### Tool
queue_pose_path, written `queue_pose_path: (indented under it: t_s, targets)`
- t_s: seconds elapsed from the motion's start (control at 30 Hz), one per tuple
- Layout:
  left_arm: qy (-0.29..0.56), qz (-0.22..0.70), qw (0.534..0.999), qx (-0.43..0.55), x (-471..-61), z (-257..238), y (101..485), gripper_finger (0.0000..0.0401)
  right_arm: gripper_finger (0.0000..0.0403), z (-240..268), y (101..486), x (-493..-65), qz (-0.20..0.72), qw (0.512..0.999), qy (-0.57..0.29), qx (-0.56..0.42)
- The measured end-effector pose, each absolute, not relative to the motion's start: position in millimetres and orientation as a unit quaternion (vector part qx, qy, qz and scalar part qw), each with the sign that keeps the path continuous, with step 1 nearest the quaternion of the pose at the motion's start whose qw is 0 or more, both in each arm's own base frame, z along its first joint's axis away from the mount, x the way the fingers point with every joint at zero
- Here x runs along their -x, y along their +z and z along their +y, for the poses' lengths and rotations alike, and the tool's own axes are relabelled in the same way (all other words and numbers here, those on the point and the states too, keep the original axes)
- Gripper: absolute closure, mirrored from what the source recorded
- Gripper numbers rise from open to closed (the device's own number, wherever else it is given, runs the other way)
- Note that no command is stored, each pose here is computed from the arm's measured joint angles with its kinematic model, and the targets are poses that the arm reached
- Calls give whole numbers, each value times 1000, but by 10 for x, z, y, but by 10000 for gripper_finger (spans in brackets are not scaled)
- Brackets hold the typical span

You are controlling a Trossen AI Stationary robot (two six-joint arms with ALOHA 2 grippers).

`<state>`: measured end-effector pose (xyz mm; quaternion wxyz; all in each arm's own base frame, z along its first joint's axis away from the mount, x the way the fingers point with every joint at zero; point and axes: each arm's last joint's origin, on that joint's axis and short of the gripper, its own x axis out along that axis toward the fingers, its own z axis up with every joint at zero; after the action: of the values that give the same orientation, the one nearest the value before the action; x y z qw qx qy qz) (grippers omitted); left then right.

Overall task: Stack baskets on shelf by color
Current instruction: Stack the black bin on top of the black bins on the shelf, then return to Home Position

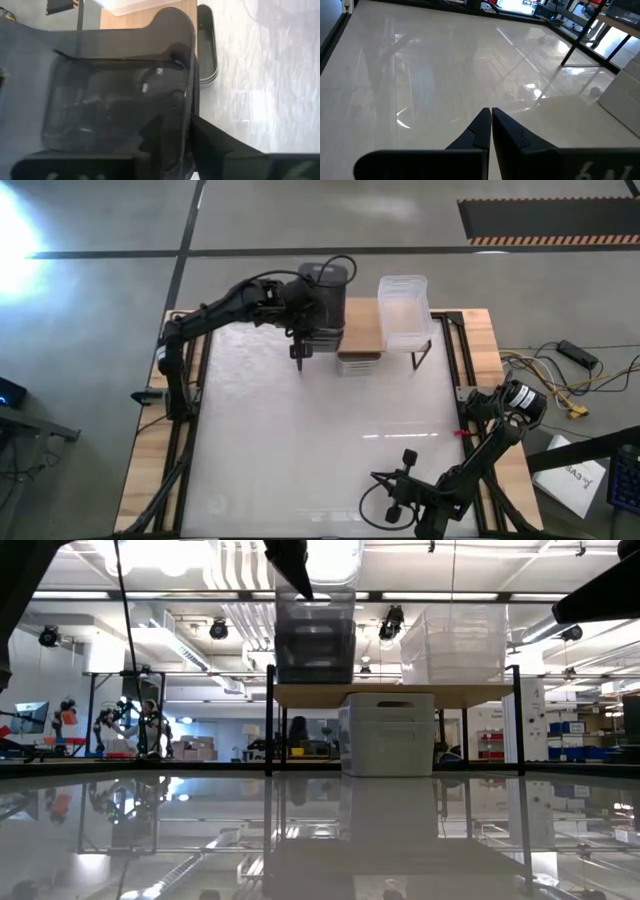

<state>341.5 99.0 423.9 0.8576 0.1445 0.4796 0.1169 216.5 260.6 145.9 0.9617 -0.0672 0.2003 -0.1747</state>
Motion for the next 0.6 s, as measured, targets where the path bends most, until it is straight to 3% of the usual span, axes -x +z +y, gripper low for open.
queue_pose_path:
  t_s: [0.23, 0.6]
  targets:
    - [119, 475, 860, -144, -3397, 985, 4267, 285, 394, 2606, 1459, -2165, 200, 962, -175, 67]
    - [130, 442, 877, -136, -3191, 883, 4488, 278, 394, 2619, 1459, -2148, 198, 962, -173, 68]
